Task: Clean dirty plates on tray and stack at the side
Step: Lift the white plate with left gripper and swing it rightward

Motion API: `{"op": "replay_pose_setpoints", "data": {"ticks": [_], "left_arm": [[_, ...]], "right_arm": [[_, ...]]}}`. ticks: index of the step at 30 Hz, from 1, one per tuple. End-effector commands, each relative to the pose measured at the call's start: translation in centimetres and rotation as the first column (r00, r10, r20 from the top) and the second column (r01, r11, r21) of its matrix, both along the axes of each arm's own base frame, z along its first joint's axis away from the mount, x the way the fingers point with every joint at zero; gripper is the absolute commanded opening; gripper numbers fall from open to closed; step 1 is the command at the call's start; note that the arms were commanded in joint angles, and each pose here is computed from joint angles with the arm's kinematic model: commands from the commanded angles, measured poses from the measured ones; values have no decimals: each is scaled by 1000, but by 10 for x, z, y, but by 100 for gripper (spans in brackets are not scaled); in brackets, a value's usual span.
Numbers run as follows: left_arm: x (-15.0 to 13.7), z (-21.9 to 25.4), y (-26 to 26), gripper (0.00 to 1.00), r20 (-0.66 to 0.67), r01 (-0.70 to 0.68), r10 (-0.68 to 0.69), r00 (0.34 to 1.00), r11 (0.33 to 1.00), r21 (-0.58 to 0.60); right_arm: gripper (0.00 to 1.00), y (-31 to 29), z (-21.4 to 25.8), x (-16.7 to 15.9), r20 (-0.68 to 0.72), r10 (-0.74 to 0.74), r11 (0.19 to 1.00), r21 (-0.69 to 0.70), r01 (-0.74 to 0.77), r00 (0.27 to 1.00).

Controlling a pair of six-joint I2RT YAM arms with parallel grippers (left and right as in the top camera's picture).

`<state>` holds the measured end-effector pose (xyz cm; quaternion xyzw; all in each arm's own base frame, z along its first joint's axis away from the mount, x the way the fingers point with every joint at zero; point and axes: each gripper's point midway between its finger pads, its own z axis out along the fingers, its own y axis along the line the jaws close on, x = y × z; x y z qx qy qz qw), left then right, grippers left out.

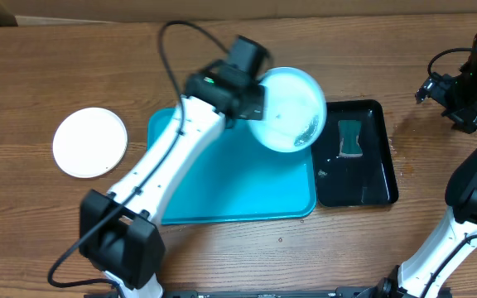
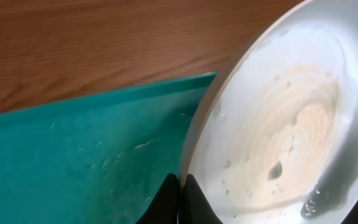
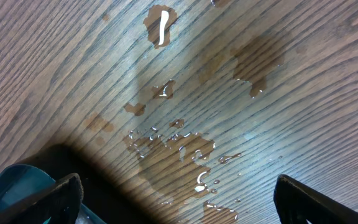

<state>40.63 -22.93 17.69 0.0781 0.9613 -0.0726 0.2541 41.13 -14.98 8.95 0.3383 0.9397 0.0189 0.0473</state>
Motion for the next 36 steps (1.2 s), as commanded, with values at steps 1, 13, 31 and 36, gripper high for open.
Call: {"op": "replay_pose_setpoints", "data": {"ticks": [1, 13, 31, 36], "left_arm": [[-1, 21, -28, 4, 123, 18, -24, 992, 999, 49], [-40, 74, -103, 4, 472, 49, -214, 855, 940, 337], [-90, 182, -153, 4, 679, -135, -477, 558, 755, 642], [-90, 191, -155, 4, 719, -150, -438, 540, 790, 594]], "right_arm": [[100, -2, 17, 6, 48, -4, 1000, -17, 5, 999], [100, -2, 17, 6, 48, -4, 1000, -17, 5, 999], [100, -2, 17, 6, 48, -4, 1000, -17, 5, 999], [100, -2, 17, 6, 48, -4, 1000, -17, 5, 999]]}}
